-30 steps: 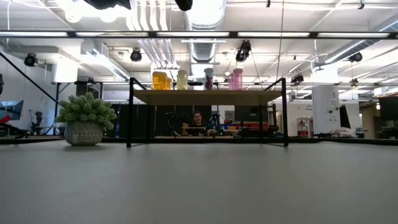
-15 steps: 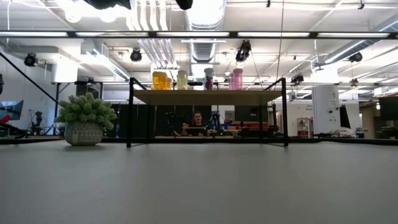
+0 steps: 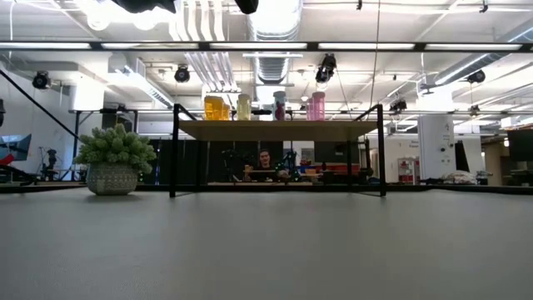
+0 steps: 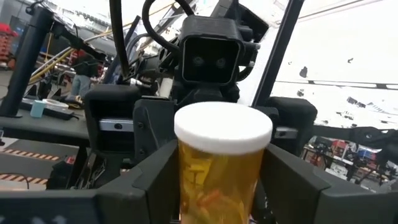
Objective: Pick and place medicine bottles onto shelf by color
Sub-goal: Put the orange pill bottle on the shelf aligned with the other orange pill bottles
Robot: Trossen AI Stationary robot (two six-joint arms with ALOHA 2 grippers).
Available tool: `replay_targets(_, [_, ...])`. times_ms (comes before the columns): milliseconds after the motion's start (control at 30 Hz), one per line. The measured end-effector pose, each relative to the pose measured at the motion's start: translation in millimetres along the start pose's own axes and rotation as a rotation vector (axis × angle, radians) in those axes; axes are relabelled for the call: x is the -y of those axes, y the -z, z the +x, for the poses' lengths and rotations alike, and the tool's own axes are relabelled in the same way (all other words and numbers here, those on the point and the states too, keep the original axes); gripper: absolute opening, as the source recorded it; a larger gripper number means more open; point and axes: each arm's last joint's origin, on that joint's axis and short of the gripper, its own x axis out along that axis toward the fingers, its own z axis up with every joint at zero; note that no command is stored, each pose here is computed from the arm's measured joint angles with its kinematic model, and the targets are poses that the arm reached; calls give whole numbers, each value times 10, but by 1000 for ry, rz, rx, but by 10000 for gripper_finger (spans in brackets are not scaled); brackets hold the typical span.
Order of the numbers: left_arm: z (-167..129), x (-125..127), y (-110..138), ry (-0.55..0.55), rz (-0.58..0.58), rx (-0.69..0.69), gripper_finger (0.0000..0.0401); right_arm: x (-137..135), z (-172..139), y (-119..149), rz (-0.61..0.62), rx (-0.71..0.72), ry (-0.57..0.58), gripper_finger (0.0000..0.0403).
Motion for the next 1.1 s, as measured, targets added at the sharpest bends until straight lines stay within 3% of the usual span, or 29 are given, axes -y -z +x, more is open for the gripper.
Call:
replay_targets(233, [-2, -1, -9, -1, 2, 7, 187, 14, -95, -33, 60, 10, 4, 204])
replay_targets(500, [-2, -2, -11, -1, 8, 8, 187, 14, -99, -33, 59, 8, 1, 261])
replay_targets(667, [-13, -28, -24, -11, 17, 11, 187, 31, -346, -124, 70, -63, -10, 291])
replay_targets(900, [-95, -189, -93, -87, 124, 3, 187, 120, -758, -226, 83, -200, 124, 293])
replay_targets(1100, [-284, -337, -135, -332, 102, -111, 187, 245, -1041, -248, 26, -244, 350, 282])
